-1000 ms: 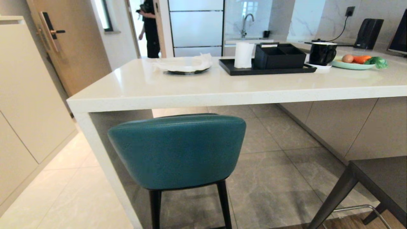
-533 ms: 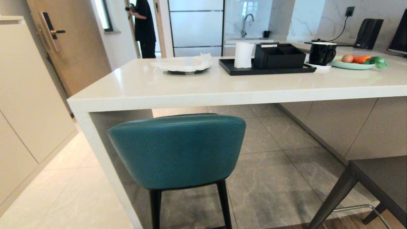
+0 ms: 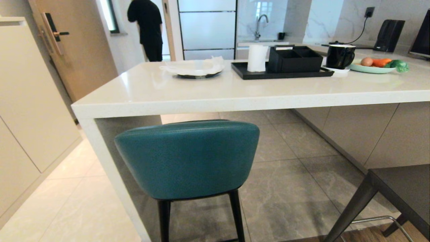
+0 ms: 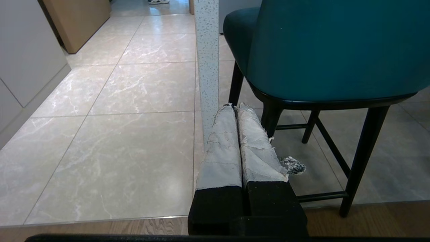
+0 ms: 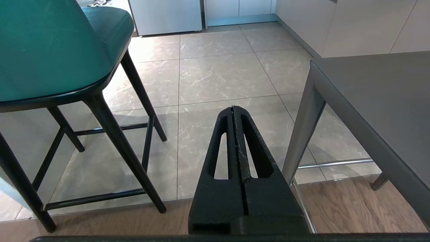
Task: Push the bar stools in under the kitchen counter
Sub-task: Pull the blue chair out from under the dining table
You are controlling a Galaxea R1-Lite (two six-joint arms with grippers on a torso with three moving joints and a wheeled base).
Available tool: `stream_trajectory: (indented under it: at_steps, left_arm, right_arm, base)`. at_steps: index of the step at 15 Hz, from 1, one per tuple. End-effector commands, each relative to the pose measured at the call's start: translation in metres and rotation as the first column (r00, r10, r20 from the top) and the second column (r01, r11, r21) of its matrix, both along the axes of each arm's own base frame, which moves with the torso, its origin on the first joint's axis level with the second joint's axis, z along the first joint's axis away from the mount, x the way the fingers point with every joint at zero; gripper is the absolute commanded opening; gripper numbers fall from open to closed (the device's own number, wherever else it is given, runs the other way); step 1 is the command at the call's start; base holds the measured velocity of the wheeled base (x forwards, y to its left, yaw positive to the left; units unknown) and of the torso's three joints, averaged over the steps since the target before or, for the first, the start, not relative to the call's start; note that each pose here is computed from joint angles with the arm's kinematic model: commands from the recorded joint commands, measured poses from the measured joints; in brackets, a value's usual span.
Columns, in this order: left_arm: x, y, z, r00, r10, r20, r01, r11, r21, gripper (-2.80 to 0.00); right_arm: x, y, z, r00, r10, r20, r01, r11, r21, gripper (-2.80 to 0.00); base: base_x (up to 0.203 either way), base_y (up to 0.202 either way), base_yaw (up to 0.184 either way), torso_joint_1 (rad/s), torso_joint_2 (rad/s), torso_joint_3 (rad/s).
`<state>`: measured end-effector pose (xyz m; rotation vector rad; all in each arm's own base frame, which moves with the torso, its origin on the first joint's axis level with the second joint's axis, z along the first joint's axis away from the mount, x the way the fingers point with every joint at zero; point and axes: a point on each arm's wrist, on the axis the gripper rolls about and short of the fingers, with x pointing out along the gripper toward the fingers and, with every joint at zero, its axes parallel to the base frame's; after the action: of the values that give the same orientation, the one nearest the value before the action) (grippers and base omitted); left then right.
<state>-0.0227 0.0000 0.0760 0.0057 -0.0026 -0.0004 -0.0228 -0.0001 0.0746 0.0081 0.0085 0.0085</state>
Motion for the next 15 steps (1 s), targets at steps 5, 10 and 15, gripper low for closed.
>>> stream_trajectory:
  at_steps: [5,10,15]
  left_arm:
    - [0.0,0.0,0.0,1.0,-0.001,0.001,0.001,1.0,0.001,-2.8]
    - [0.0001,0.0,0.0001,1.0,-0.001,-0.001,0.001,1.0,0.002,-2.8]
    - [0.0,0.0,0.0,1.0,0.002,0.0,-0.002,1.0,0.001,-2.8]
  right_arm:
    - [0.0001,0.0,-0.0003,1.0,-0.001,-0.001,0.001,1.0,0.001,-2.8]
    - [0.0001,0.0,-0.0003,1.0,-0.001,-0.001,0.001,1.0,0.003,-2.8]
    - [0.0001,0.0,-0.0003,1.0,-0.001,-0.001,0.001,1.0,0.003,-2.8]
  base:
    - [0.0,0.0,0.0,0.0,0.0,0.0]
    - [0.0,0.0,0.0,0.0,0.0,0.0]
    - [0.0,0.0,0.0,0.0,0.0,0.0]
